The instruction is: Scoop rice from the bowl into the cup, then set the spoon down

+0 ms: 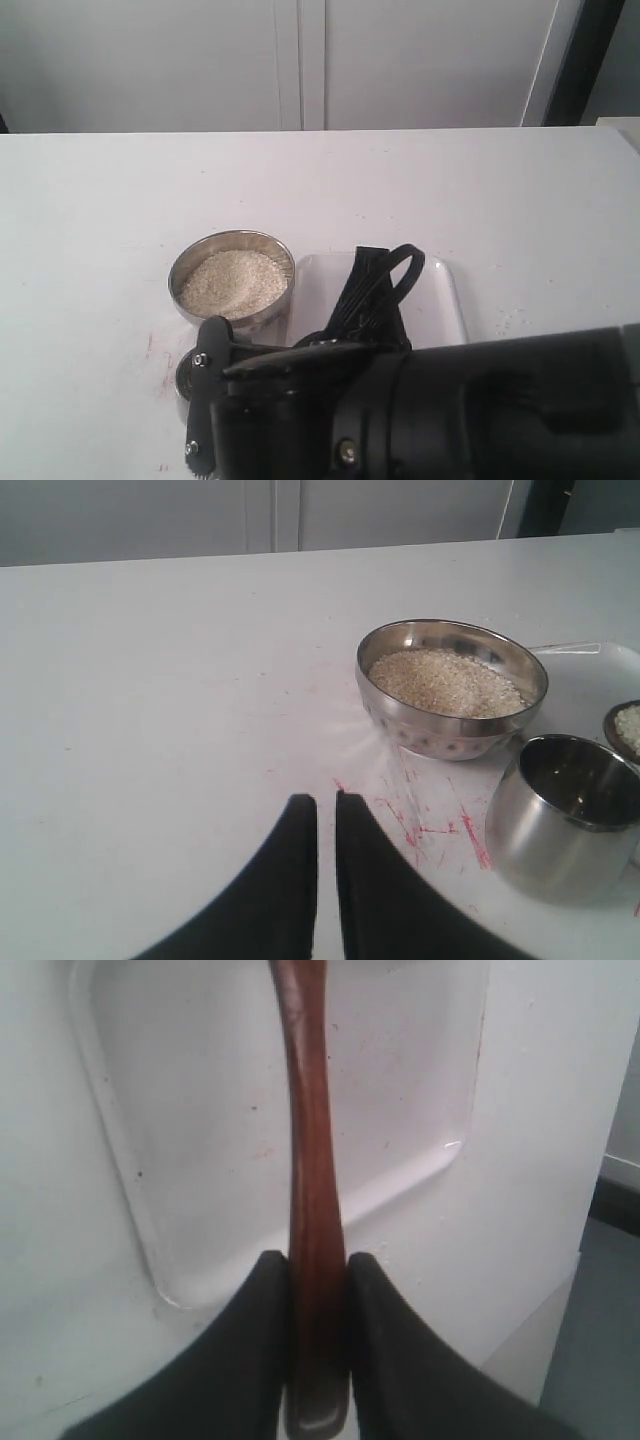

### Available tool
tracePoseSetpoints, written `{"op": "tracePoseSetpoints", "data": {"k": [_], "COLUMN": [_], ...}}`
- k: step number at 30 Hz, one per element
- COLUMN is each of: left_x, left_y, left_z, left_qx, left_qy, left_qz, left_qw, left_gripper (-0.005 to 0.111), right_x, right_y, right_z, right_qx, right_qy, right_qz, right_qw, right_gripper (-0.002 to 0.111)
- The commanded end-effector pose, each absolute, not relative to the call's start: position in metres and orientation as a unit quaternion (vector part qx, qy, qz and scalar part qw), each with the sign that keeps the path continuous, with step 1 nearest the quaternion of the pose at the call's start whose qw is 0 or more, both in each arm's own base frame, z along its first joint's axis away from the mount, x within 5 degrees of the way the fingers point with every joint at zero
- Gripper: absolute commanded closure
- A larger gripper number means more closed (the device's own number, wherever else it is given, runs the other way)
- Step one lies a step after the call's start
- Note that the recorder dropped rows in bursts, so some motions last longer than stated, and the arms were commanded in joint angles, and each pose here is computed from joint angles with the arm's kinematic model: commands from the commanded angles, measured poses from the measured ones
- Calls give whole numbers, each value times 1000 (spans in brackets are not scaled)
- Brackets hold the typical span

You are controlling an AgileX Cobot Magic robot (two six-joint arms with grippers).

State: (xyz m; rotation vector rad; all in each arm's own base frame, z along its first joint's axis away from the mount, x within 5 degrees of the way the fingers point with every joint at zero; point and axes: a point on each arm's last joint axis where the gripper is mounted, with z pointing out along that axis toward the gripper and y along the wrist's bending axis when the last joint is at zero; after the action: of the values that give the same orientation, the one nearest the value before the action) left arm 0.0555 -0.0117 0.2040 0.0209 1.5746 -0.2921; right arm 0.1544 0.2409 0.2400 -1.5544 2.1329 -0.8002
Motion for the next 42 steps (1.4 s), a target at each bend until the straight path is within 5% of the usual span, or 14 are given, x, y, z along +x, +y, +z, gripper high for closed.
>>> {"op": "tracePoseSetpoints", "data": {"k": [1, 42], "left_x": [55, 55], "left_y": [-12, -12], "left_z": [206, 206], "left_qx": [4, 4], "left_qy": [703, 703], "left_qz": [-138, -138], "left_qw": [698, 698], "left_gripper": [92, 92], "right_x": [158, 172], "right_y": [245, 248], "right_z": [235, 241], "right_qx": [-564, -633], "right_qy": [742, 629], "right_qz": [-301, -399], "right_qw": [203, 211], "right_gripper": [108, 108]}}
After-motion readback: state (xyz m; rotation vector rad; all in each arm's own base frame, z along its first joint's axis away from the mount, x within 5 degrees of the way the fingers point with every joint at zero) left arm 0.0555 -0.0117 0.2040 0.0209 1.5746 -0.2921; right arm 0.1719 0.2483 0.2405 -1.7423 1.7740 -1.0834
